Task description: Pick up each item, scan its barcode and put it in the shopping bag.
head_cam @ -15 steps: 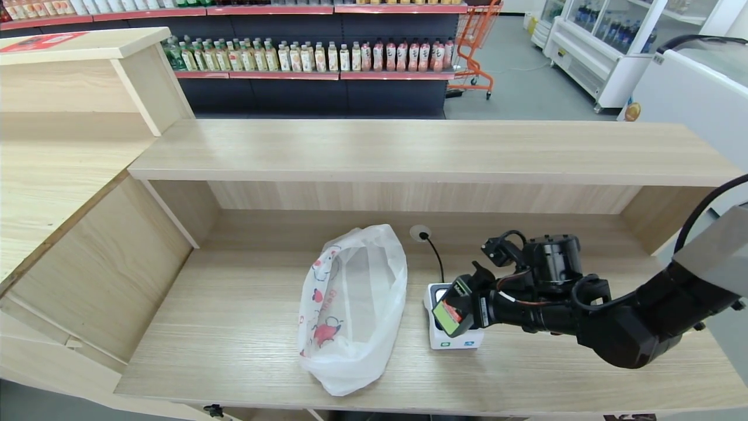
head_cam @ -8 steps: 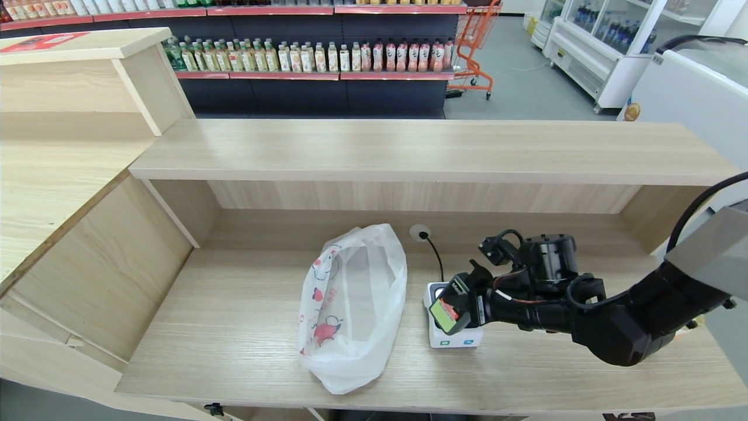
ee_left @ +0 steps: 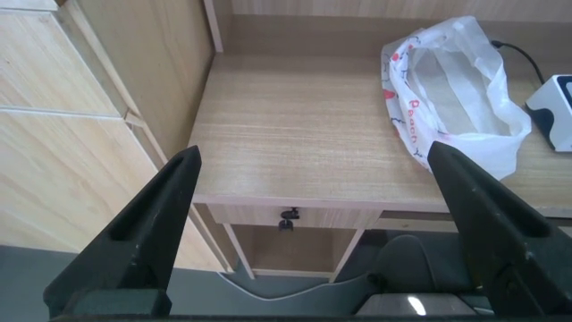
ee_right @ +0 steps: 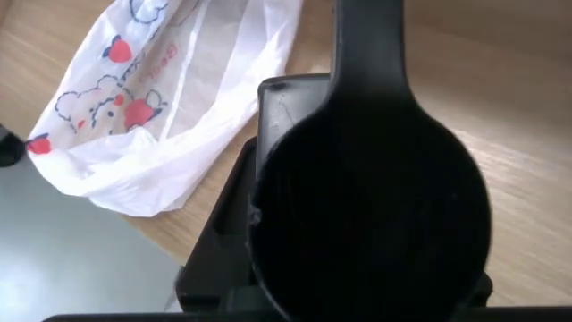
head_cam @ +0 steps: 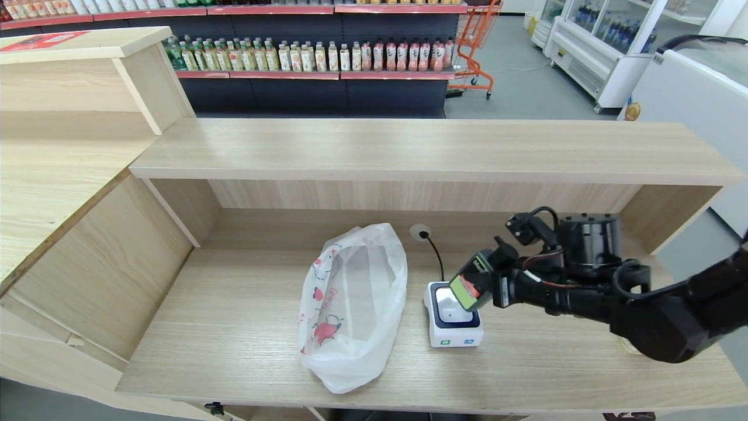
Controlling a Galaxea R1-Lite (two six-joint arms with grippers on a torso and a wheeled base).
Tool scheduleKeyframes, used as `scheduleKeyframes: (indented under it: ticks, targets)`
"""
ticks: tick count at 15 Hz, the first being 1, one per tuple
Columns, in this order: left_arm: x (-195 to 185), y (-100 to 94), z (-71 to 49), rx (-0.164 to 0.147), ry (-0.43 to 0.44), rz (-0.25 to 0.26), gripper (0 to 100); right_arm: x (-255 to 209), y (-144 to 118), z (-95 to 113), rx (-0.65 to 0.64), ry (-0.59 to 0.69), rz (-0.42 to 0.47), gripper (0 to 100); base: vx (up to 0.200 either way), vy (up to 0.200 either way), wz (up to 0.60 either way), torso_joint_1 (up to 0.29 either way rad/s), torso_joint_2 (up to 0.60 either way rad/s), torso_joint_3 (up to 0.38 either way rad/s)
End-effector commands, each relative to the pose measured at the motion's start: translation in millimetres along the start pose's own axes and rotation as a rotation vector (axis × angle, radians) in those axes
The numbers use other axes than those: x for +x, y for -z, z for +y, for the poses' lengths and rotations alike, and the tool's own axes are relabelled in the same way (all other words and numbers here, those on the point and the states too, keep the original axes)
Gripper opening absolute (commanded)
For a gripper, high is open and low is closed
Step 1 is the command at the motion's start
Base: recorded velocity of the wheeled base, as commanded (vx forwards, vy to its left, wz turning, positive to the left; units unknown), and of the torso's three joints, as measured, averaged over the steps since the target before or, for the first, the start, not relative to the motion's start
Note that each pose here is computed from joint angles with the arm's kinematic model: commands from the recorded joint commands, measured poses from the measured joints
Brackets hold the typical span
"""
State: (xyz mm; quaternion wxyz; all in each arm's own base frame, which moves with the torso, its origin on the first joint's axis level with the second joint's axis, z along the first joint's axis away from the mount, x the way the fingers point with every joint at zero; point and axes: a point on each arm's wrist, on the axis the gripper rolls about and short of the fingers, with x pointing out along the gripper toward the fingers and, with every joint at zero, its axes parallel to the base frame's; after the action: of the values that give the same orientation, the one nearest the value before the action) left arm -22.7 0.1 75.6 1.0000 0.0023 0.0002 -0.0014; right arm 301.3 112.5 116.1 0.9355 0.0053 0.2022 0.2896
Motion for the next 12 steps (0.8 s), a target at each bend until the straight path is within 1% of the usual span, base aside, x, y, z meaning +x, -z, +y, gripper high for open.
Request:
scheduleKeyframes:
  ticks: [1,2,4,5,6,7,12]
  targets:
    - [0.0,0.0,0.0,0.000,0.000,0.000,100,-63.0,-25.3,-5.0,-0.109,0.115,-0.141,0,0.000,0.000,0.00,0.000,0.00,0.000]
    - [0.0,0.0,0.0,0.000,0.000,0.000,100,-80.7,-29.4,-0.5,-0.133,0.122,-0.180,0,0.000,0.000,0.00,0.000,0.00,0.000]
    - [0.0,0.0,0.0,0.001,0.000,0.000,100,-100.6,-30.9,8.6,-0.149,0.114,-0.218,0,0.000,0.000,0.00,0.000,0.00,0.000]
    - [0.0,0.0,0.0,0.000,0.000,0.000,100,-103.8,-28.5,10.5,-0.151,0.111,-0.217,0,0.000,0.000,0.00,0.000,0.00,0.000]
    - [0.0,0.0,0.0,0.000,0.000,0.000,100,-112.3,-23.1,18.3,-0.156,0.092,-0.217,0,0.000,0.000,0.00,0.000,0.00,0.000]
    - [0.0,0.0,-0.1,0.005,0.000,0.000,100,-117.1,-18.2,20.2,-0.153,0.087,-0.211,0,0.000,0.000,0.00,0.000,0.00,0.000]
    - [0.0,0.0,0.0,0.001,0.000,0.000,100,-122.4,-10.7,21.8,-0.119,0.072,-0.198,0,0.000,0.000,0.00,0.000,0.00,0.000]
